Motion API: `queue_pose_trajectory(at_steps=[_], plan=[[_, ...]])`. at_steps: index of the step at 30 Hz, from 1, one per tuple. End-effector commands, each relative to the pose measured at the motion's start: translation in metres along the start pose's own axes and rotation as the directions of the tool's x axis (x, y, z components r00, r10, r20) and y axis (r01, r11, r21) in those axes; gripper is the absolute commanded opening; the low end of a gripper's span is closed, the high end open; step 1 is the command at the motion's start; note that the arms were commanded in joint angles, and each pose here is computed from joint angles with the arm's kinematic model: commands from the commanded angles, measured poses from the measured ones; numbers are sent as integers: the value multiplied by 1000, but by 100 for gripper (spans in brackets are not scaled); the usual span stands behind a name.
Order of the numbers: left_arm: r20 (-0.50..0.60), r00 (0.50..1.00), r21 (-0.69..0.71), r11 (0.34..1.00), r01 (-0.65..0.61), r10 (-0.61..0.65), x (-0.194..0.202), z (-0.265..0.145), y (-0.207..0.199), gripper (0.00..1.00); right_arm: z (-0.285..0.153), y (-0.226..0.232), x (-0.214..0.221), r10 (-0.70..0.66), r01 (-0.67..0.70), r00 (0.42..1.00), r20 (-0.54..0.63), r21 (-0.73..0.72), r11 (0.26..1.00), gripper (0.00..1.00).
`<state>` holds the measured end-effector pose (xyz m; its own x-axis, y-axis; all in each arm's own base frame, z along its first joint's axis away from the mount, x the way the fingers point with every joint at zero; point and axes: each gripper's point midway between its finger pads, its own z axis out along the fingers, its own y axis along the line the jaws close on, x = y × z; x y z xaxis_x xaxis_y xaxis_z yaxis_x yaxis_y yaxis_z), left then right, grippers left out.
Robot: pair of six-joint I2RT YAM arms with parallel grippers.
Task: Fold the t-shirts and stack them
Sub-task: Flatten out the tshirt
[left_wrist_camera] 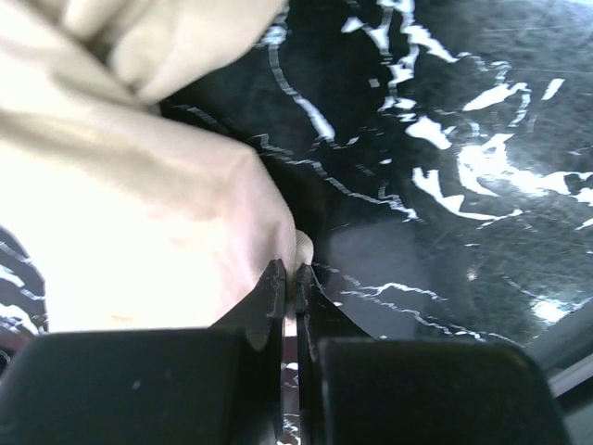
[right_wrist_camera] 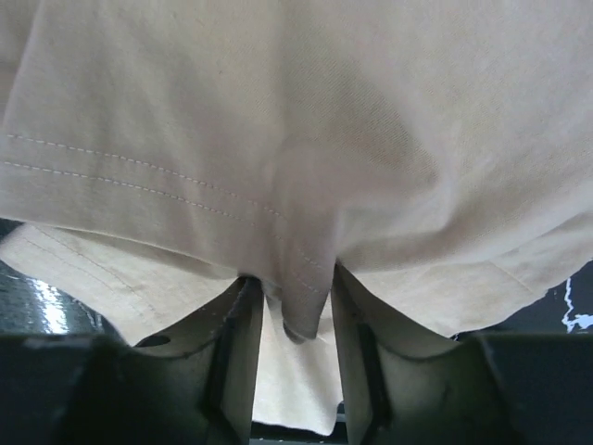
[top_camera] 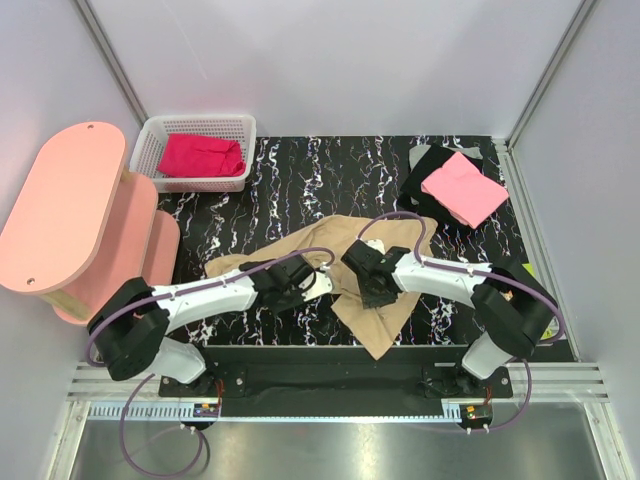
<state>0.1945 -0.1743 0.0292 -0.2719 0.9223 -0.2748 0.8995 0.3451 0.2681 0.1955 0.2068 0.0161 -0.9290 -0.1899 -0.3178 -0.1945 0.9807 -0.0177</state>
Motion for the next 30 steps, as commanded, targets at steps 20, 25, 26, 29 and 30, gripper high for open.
queue_pose_trajectory(at_steps=[20,25,26,29,30], plan=[[15,999,-56,998,-27,28,1,-9,13,0,-28,1,-23,0,1,995,98,-16,1000,49],[9,1000,-44,999,-23,23,4,-7,9,0,-37,-3,-25,8,-6,992,123,-19,1000,49],[7,1000,-43,999,-25,25,4,-7,9,0,-38,-5,-26,9,-7,992,129,-16,1000,49],[5,1000,-43,999,-24,24,4,-6,9,0,-42,-9,-26,9,-8,991,135,-10,1000,49],[8,1000,-44,999,-23,24,4,-7,10,0,-43,-10,-26,13,-11,990,137,-10,1000,49]])
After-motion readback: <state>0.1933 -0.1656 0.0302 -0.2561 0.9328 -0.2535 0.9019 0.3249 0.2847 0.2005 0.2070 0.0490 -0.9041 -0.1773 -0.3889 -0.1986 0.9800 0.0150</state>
